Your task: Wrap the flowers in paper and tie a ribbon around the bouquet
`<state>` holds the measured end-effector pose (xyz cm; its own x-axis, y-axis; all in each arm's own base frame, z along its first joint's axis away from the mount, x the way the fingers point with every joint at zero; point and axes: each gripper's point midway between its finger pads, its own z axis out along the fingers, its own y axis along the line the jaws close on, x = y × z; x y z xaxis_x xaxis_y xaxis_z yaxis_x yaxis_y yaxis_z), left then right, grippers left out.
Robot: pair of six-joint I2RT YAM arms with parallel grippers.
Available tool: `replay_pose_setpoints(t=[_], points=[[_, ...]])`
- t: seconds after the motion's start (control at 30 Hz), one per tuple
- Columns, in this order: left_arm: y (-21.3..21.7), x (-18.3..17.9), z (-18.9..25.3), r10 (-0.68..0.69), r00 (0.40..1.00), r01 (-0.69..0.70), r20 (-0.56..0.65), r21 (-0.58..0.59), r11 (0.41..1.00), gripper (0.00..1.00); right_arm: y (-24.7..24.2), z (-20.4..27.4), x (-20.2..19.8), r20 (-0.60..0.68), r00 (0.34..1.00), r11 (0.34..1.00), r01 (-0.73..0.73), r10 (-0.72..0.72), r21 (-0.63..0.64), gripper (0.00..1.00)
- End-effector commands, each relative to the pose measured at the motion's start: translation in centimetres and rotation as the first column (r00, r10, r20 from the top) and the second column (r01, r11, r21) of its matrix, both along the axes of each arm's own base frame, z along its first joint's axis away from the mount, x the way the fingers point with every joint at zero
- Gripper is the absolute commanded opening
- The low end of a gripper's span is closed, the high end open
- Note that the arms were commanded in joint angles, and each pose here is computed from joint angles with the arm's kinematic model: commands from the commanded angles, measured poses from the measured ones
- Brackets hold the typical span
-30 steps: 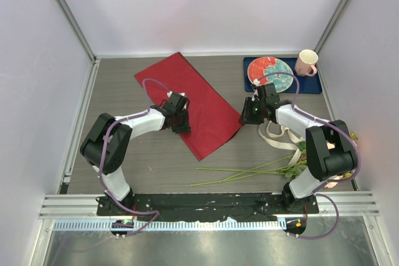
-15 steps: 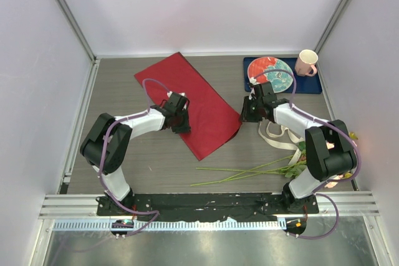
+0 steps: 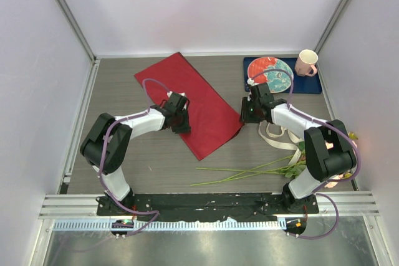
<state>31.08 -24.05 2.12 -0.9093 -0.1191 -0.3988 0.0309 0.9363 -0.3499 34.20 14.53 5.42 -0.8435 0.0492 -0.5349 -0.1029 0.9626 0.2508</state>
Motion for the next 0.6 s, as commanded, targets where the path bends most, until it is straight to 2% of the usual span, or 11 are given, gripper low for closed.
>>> replay_pose_setpoints(t=[0.0, 0.1, 0.33, 0.57], points=[[0.1, -0.4, -1.5, -0.008, 1.0, 0.009, -0.03, 0.03, 1.0, 0.0, 0.0, 1.9, 1.5, 0.073, 0.997, 1.0, 0.0, 0.002, -0.024, 0.31], [0.1, -0.4, -1.5, -0.009, 1.0, 0.009, -0.029, 0.031, 0.999, 0.0, 0.0, 1.8, 1.4, 0.075, 0.997, 0.999, 0.002, 0.002, -0.047, 0.27], [0.1, -0.4, -1.6, -0.008, 0.999, 0.01, -0.033, 0.034, 0.999, 0.0, 0.3, 2.0, 1.4, 0.08, 0.997, 0.998, -0.012, 0.017, -0.061, 0.29], [0.1, -0.5, -1.7, -0.011, 0.999, 0.012, -0.036, 0.035, 0.999, 0.0, -0.7, 1.8, 1.7, 0.102, 0.995, 0.985, 0.029, -0.011, -0.172, 0.28]])
